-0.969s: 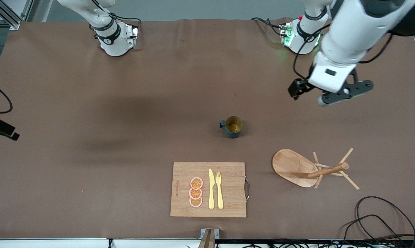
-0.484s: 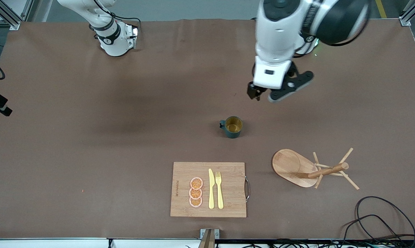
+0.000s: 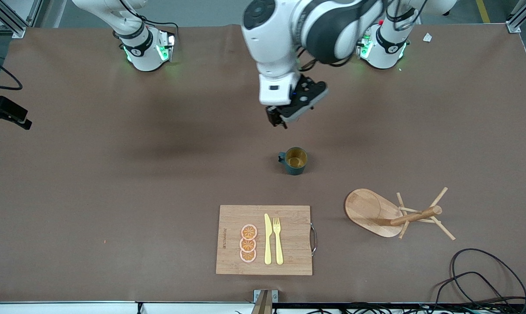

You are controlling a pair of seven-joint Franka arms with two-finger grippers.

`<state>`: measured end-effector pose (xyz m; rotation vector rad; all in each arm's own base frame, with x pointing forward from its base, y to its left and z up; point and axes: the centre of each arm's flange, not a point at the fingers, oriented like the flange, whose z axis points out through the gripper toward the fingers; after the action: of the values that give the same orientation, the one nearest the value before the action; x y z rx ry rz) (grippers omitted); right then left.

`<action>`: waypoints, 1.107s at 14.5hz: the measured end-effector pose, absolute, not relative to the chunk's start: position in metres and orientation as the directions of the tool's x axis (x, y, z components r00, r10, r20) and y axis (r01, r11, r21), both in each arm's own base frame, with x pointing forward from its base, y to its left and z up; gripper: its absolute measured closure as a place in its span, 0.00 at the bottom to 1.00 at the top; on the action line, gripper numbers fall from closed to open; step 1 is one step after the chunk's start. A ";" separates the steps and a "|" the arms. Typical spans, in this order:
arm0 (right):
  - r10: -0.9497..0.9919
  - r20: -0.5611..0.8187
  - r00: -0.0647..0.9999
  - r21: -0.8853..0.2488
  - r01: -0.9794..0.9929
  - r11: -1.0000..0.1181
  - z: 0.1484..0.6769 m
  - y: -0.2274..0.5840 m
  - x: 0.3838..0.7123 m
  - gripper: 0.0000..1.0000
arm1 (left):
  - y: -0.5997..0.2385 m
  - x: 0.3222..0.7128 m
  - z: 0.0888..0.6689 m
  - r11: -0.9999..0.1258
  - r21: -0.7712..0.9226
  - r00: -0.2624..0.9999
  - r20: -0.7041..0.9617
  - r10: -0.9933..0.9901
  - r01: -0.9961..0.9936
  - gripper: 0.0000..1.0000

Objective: Pass cup and hang on rack
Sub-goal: 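Lower the left gripper onto the mug handle and grasp it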

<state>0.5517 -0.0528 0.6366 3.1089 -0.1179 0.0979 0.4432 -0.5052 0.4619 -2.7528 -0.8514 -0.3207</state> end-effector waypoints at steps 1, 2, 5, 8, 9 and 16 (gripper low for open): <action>-0.076 0.070 0.995 0.026 -0.078 -0.997 0.640 -0.052 0.550 0.00 | -0.522 0.437 0.443 -0.789 -0.165 0.790 0.310 0.529 0.593 0.00; -0.078 0.073 0.994 0.026 -0.080 -0.996 0.642 -0.053 0.549 0.00 | -0.536 0.432 0.422 -0.782 -0.167 0.780 0.339 0.526 0.601 0.00; -0.083 0.098 0.992 0.026 -0.086 -0.996 0.643 -0.056 0.551 0.00 | -0.569 0.416 0.354 -0.753 -0.169 0.743 0.399 0.537 0.636 0.00; -0.082 0.105 0.991 0.026 -0.086 -0.996 0.643 -0.056 0.552 0.00 | -0.581 0.403 0.292 -0.678 -0.163 0.660 0.474 0.584 0.717 0.00; -0.082 0.105 0.991 0.026 -0.085 -0.996 0.643 -0.056 0.552 0.00 | -0.583 0.399 0.273 -0.658 -0.167 0.638 0.501 0.585 0.735 0.00; -0.081 0.098 0.992 0.026 -0.084 -0.996 0.643 -0.055 0.551 0.00 | -0.589 0.377 0.196 -0.525 -0.077 0.443 0.647 0.621 0.848 0.11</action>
<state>0.5513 -0.0551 0.6425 3.1054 -0.1280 0.1512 0.3768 -0.5886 0.1961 -2.3087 -1.2438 -0.7944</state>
